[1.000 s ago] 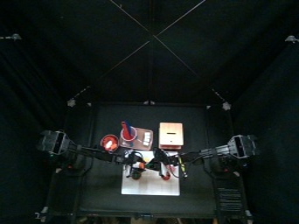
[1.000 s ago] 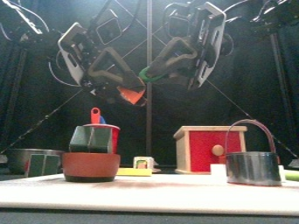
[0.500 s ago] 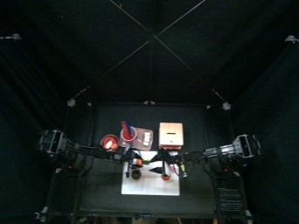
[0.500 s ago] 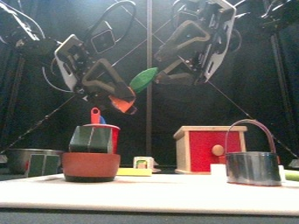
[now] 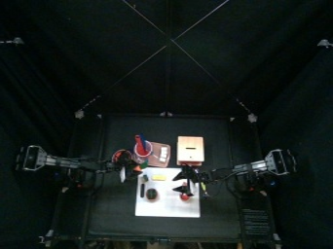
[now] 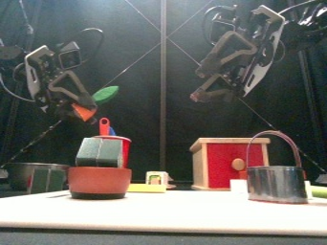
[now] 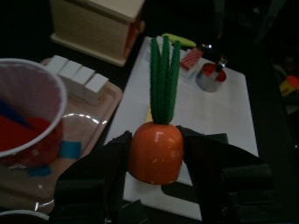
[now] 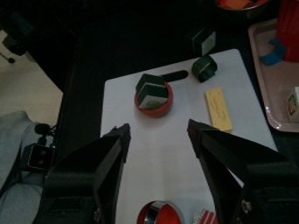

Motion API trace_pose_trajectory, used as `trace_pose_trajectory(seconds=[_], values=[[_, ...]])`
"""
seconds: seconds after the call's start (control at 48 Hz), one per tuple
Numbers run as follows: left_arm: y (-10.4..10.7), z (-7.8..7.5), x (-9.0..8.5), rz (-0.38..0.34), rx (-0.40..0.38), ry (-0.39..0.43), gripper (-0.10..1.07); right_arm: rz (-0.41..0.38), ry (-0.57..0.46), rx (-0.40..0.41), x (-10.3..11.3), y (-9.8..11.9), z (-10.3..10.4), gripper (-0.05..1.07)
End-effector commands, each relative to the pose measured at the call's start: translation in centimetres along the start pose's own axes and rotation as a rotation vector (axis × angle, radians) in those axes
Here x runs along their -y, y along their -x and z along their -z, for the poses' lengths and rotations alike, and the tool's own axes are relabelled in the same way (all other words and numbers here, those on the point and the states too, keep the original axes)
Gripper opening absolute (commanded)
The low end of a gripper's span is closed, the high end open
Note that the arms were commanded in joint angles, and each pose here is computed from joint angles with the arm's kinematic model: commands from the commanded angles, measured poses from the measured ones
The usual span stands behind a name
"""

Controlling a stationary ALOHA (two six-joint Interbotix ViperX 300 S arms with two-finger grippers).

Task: Hand over the carrot top

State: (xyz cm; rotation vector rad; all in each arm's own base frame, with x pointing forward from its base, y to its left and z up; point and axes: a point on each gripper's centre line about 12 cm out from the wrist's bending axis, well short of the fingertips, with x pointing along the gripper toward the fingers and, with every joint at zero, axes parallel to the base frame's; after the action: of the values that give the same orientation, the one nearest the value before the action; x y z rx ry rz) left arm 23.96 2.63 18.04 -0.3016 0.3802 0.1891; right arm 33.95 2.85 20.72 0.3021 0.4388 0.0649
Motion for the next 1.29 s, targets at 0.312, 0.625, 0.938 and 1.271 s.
trace_pose_trajectory(seconds=[0.312, 0.625, 0.938, 1.271], values=[[3.8, 3.1, -6.1, -0.243, -0.014, 0.166, 0.67, -0.007, -0.011, 0.031, -0.2, 0.0, -1.0, 0.88], [4.5, 4.8, -7.9, -0.342, -0.121, 0.276, 0.69, -0.005, -0.008, 0.030, -0.1, -0.2, -1.1, 0.88], [4.7, 5.8, -8.0, -0.352, -0.146, 0.286, 0.83, -0.008, -0.009, 0.036, -0.2, -0.2, -1.3, 0.89], [4.7, 5.5, -8.0, -0.348, -0.137, 0.276, 0.93, -0.008, -0.011, 0.038, -0.2, -0.2, -1.4, 0.89]])
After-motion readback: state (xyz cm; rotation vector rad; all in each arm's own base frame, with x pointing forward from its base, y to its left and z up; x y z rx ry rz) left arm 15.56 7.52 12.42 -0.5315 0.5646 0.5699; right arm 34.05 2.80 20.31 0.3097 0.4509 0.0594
